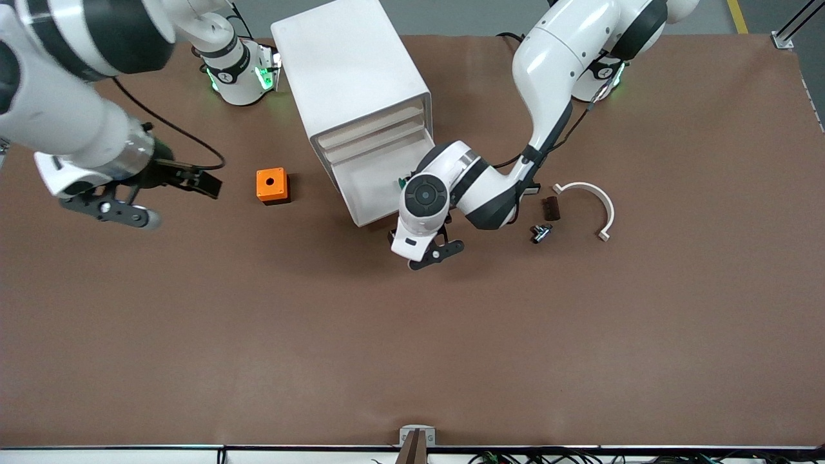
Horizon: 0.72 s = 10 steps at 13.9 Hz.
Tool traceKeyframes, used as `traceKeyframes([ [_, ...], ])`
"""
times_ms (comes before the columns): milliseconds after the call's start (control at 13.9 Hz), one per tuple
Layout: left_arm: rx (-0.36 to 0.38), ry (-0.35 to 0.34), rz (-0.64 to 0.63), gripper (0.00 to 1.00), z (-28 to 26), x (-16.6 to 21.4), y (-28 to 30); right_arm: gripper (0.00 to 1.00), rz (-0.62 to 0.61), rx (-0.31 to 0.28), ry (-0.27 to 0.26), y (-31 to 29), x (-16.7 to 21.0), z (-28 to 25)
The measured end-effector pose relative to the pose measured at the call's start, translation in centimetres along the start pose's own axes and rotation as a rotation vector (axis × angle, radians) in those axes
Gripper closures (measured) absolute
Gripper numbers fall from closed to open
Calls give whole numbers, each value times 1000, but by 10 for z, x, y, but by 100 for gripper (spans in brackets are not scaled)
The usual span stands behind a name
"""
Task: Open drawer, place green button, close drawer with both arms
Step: 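Withdraw the right gripper while the left gripper pushes the drawer inward, then push the drawer fully shut with the left gripper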
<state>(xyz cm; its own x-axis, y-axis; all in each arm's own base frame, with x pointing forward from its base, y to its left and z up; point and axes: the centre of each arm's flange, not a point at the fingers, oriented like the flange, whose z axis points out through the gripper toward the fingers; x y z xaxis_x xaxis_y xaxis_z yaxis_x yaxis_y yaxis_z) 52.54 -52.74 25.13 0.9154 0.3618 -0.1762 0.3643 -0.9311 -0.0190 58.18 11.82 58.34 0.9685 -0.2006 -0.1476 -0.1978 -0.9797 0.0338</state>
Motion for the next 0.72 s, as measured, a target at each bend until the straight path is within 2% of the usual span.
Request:
traceKeyframes([
  [288, 30, -7, 47, 0, 17, -37, 10, 0, -92, 22, 10, 73, 24, -10],
  [719, 62, -13, 45, 0, 35, -72, 17, 0, -156, 36, 9, 134, 37, -9],
])
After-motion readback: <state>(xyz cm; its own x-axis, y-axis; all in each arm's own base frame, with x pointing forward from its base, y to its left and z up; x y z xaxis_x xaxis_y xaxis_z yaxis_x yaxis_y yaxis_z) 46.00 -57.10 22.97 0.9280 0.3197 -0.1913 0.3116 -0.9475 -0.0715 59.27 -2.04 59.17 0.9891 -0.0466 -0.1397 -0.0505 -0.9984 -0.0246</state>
